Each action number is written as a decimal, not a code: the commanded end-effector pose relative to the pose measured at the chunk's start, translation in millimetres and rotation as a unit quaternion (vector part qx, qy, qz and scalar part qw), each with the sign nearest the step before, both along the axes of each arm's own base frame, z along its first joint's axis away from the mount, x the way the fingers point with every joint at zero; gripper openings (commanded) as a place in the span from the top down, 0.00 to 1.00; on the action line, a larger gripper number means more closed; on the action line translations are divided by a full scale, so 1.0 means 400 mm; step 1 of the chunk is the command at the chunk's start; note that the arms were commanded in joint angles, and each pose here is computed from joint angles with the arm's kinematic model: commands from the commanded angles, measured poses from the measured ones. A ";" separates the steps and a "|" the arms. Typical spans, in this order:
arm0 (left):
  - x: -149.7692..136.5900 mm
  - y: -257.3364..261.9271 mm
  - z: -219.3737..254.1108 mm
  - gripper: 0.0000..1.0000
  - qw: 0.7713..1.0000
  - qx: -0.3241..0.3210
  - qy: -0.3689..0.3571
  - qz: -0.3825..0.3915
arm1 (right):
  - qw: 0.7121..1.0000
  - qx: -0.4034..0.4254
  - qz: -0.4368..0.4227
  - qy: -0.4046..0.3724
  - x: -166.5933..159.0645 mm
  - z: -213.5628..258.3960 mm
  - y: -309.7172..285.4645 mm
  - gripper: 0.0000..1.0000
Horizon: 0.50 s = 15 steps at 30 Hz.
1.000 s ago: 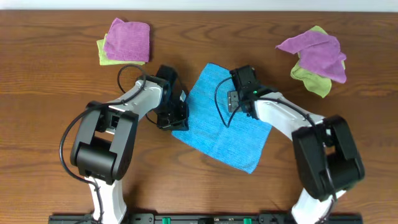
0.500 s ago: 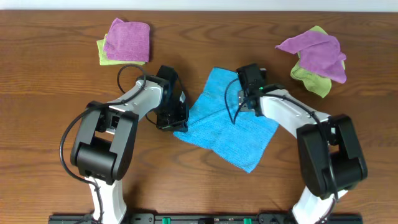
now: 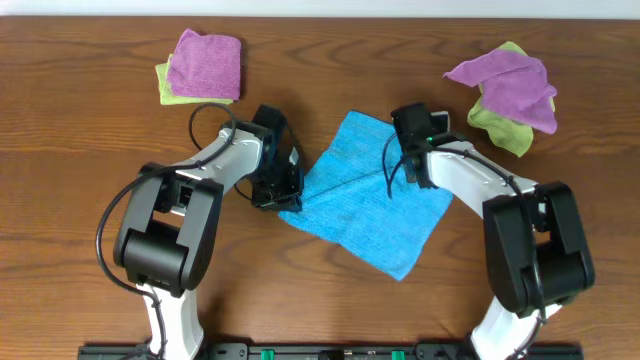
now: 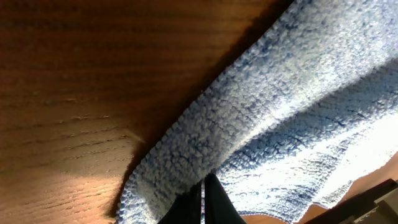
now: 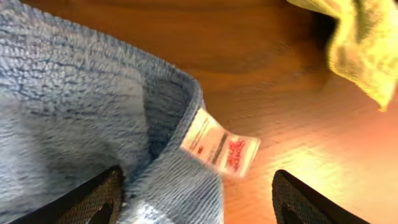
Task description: Fold the cloth
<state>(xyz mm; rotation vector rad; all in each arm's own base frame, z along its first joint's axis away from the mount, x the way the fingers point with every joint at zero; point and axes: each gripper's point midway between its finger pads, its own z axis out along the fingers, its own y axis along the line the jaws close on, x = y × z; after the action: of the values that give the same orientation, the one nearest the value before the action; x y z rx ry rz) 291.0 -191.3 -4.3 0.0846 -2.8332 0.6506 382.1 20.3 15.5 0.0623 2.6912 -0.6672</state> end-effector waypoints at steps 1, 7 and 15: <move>-0.041 0.073 -0.083 0.94 0.996 0.084 0.028 -0.010 | 0.998 -0.065 -0.013 0.010 -0.019 0.004 -0.060 0.24; -0.042 0.073 -0.083 0.94 0.996 0.084 0.029 -0.010 | 0.993 -0.115 -0.025 0.005 -0.024 0.033 -0.100 0.23; -0.042 0.073 -0.083 0.94 0.996 0.084 0.029 -0.010 | 0.987 -0.150 -0.052 -0.010 -0.030 0.090 -0.159 0.23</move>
<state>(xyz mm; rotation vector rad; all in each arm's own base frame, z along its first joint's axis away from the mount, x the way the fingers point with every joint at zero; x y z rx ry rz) 291.0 -191.0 -4.4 0.0825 -2.8355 0.6435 372.6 -23.8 35.5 0.0899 2.6046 -0.9995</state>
